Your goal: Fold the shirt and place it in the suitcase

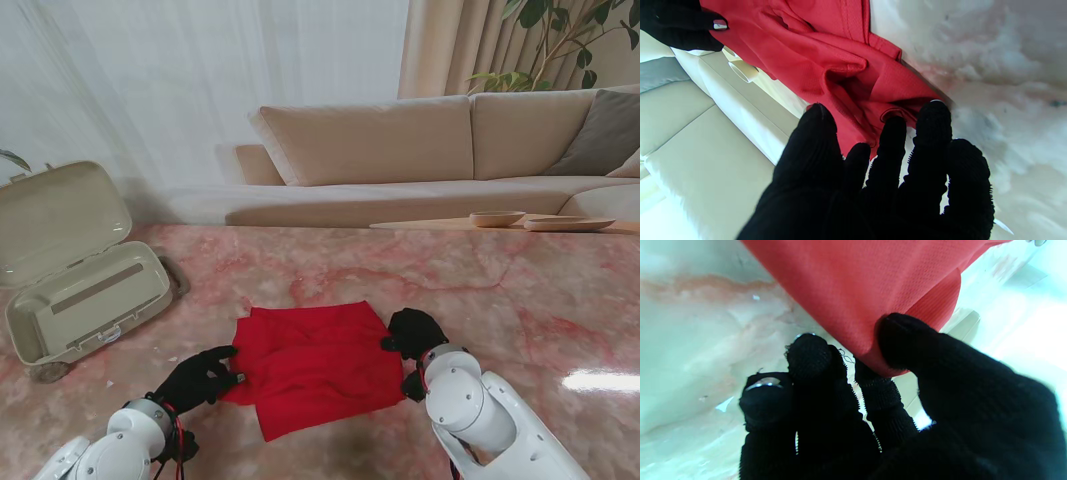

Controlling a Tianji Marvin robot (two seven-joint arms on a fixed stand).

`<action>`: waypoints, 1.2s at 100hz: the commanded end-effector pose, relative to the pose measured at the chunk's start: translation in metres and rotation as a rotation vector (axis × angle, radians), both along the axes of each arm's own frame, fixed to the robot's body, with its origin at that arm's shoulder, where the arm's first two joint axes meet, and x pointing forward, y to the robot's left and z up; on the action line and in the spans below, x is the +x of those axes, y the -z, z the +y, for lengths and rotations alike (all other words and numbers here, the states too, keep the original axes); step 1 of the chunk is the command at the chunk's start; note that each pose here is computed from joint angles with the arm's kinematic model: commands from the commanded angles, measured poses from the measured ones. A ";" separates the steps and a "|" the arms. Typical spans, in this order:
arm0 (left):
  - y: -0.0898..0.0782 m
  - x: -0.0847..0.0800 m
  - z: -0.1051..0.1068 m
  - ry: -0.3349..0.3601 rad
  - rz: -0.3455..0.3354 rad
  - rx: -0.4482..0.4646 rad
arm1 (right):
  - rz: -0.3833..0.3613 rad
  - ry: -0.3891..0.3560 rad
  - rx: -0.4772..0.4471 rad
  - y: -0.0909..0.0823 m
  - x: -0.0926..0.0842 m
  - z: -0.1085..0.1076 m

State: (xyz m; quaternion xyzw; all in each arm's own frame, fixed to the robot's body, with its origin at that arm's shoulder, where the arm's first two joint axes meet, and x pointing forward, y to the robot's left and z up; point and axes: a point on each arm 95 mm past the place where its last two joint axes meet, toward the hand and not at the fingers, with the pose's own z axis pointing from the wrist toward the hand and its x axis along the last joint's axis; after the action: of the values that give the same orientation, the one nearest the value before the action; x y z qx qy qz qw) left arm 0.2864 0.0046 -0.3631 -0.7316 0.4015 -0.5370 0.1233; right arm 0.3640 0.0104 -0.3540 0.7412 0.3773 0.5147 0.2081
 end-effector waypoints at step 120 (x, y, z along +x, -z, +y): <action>0.031 0.049 -0.047 0.153 0.081 -0.151 | -0.185 0.063 0.222 -0.052 0.010 0.011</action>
State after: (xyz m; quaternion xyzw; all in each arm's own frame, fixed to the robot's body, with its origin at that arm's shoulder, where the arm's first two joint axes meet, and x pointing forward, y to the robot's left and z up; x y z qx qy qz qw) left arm 0.3415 -0.0421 -0.3819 -0.7176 0.4175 -0.5572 0.0161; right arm 0.3753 0.0107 -0.3066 0.7223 0.2749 0.6048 0.1925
